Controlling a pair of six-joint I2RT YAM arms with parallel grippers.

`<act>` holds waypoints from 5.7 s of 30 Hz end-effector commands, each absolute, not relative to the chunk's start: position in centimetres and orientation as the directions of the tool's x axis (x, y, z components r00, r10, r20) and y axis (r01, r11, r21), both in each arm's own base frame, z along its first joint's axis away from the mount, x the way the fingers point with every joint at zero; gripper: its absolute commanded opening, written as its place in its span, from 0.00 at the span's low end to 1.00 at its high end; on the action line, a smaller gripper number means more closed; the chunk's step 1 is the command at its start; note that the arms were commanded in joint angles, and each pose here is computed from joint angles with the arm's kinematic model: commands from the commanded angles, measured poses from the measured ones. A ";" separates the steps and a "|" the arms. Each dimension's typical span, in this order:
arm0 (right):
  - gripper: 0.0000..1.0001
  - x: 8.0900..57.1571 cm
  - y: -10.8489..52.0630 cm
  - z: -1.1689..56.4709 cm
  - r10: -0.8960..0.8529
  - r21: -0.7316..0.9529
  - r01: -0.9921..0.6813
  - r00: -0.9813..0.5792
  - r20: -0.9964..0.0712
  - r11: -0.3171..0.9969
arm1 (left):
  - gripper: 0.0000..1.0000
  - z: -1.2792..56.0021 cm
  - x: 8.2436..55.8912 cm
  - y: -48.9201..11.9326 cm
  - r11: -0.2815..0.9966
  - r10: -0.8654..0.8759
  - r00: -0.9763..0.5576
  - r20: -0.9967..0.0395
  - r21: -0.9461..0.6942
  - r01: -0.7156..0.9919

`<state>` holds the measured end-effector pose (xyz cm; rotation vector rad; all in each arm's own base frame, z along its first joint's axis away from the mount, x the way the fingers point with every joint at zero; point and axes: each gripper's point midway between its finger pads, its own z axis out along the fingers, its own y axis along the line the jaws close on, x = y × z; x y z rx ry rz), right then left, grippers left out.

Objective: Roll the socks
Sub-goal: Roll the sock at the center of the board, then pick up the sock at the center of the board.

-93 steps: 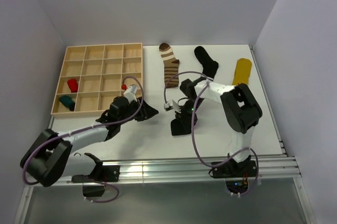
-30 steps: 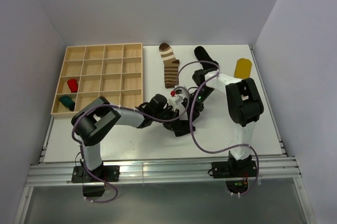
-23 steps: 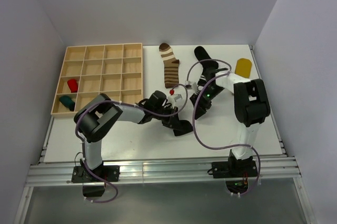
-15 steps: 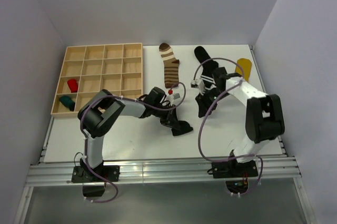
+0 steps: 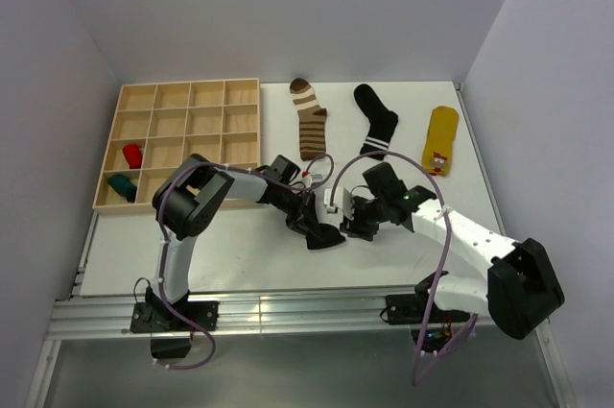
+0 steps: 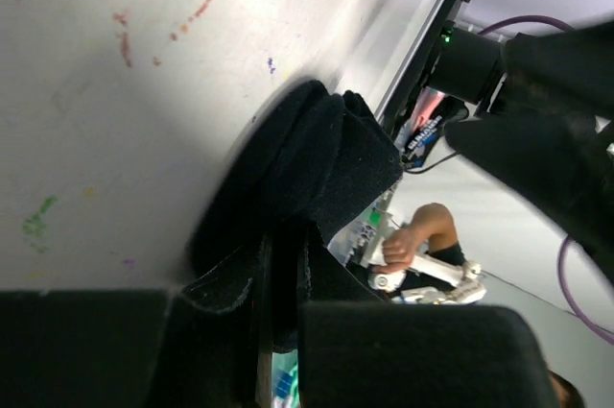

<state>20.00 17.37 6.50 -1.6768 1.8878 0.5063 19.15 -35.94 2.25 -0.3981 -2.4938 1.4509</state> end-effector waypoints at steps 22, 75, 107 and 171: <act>0.62 17.1 23.1 3.9 -0.793 -0.385 -0.915 0.324 -0.516 -0.124 | 0.00 -1.9 18.2 -34.3 0.598 0.357 -0.917 0.176 -0.797 0.081; 0.18 19.2 19.5 0.1 -0.910 0.588 -0.801 -0.318 -0.267 0.108 | 0.47 15.8 25.9 -26.4 0.855 -0.172 -0.432 -0.886 -0.351 0.381; 0.18 19.8 19.3 -1.2 -0.905 0.677 -0.696 -0.412 -0.104 0.239 | 0.61 7.7 16.5 -38.1 0.459 0.569 0.058 -0.821 0.376 0.805; 0.50 27.5 16.7 8.1 -0.675 0.568 -0.698 -0.671 -0.307 0.436 | 0.00 2.8 16.2 -39.6 0.374 0.621 -0.061 -0.781 0.227 0.899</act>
